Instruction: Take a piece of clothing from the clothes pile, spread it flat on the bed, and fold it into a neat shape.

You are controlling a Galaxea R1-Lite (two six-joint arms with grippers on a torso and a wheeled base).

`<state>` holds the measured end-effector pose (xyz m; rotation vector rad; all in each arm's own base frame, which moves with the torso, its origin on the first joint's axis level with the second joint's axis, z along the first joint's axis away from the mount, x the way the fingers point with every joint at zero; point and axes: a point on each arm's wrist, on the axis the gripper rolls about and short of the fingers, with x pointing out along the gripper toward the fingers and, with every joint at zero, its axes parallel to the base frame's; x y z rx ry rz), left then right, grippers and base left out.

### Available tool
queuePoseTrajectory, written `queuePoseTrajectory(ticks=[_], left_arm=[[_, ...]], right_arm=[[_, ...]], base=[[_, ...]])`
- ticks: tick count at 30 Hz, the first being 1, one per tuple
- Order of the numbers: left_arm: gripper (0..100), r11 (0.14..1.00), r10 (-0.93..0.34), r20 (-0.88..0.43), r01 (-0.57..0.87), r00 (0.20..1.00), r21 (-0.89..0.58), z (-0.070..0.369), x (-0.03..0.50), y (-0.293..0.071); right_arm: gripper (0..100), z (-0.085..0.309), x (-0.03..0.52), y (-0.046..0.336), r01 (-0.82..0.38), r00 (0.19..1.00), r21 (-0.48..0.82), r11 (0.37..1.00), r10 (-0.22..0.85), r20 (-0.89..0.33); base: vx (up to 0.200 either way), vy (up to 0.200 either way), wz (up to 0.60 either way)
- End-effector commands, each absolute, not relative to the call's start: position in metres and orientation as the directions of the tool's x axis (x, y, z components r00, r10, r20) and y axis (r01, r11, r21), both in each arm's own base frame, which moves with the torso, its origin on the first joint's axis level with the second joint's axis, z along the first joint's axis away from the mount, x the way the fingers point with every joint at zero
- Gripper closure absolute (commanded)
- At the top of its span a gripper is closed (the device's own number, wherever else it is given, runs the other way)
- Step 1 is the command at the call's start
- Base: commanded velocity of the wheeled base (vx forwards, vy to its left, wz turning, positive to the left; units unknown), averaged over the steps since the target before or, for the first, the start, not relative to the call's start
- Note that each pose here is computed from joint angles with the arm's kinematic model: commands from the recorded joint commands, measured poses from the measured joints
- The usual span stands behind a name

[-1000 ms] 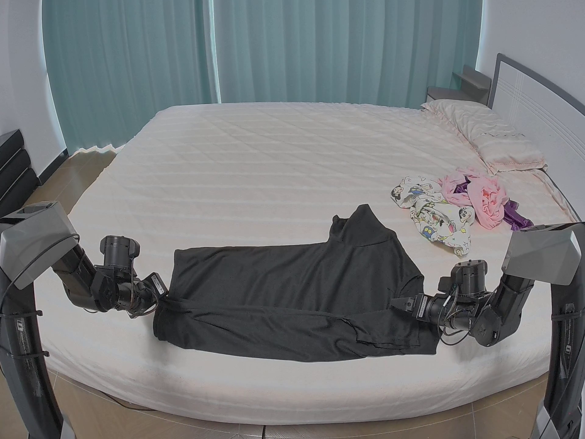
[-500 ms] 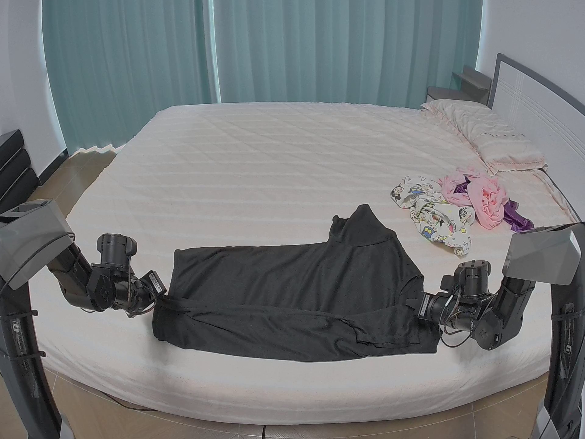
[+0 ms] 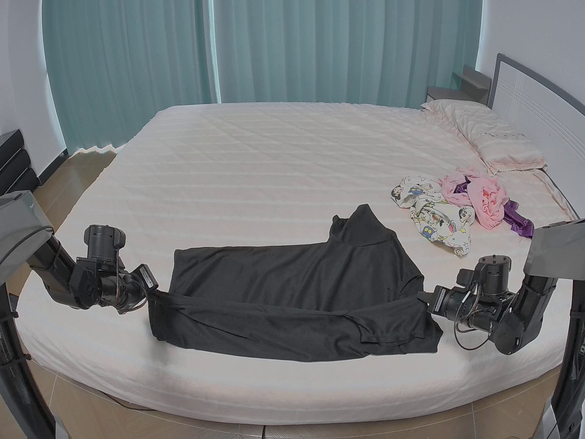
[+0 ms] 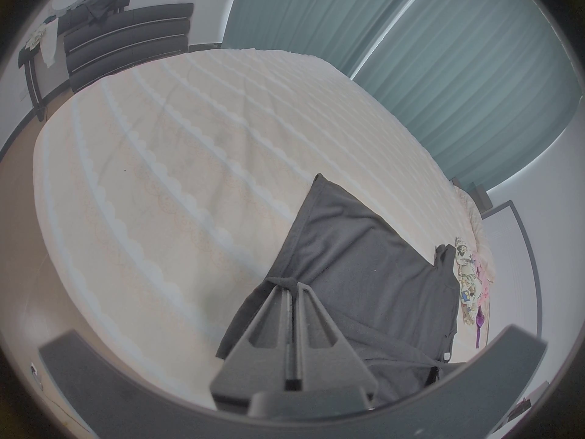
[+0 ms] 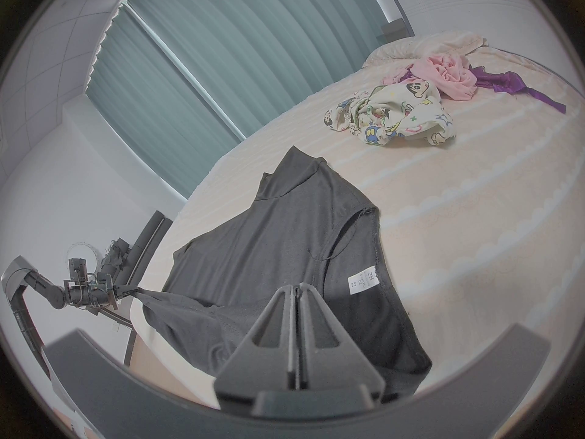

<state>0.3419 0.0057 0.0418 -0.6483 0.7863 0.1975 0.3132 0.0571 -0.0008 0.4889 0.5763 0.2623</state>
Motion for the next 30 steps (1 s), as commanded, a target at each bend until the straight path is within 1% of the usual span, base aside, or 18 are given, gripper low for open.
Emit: queuePoseTrajectory(ticks=[1, 3, 5, 13, 14, 21, 25, 30], left_arm=[[100, 0.793, -0.079, -0.694, -0.377, 0.715, -0.479, 0.063, 0.329, 0.004], [100, 0.793, -0.079, -0.694, -0.377, 0.715, -0.479, 0.063, 0.329, 0.004], [100, 0.794, -0.09, -0.698, -0.372, 0.711, -0.481, 0.076, 0.315, 0.004], [100, 0.817, -0.087, -0.739, -0.377, 0.668, -0.437, 0.089, 0.286, 0.006], [100, 0.824, -0.089, -0.75, -0.375, 0.656, -0.425, 0.091, 0.276, 0.005], [100, 0.854, -0.094, -0.788, -0.357, 0.609, -0.377, 0.083, 0.249, 0.003], [100, 0.86, -0.107, -0.806, -0.353, 0.583, -0.369, 0.078, 0.238, -0.001], [100, 0.861, -0.129, -0.812, -0.342, 0.57, -0.376, 0.076, 0.231, -0.004]], right_arm=[[100, 0.02, 0.302, 0.052, -0.124, 0.825, 0.519, 0.846, 0.378, -0.419], [100, 0.02, 0.302, 0.052, -0.124, 0.825, 0.519, 0.846, 0.378, -0.419], [100, 0.027, 0.291, 0.047, -0.133, 0.821, 0.532, 0.836, 0.394, -0.414], [100, 0.038, 0.269, 0.044, -0.141, 0.827, 0.534, 0.833, 0.396, -0.4], [100, 0.038, 0.263, 0.044, -0.143, 0.825, 0.533, 0.834, 0.398, -0.401], [100, 0.039, 0.245, 0.041, -0.161, 0.832, 0.538, 0.827, 0.407, -0.377], [100, 0.04, 0.237, 0.039, -0.165, 0.836, 0.543, 0.823, 0.409, -0.366], [100, 0.04, 0.227, 0.038, -0.162, 0.83, 0.563, 0.811, 0.42, -0.367]], base=[[0.0, 0.0, 0.0], [0.0, 0.0, 0.0], [0.0, 0.0, 0.0], [0.0, 0.0, 0.0], [0.0, 0.0, 0.0], [0.0, 0.0, 0.0], [0.0, 0.0, 0.0], [0.0, 0.0, 0.0]])
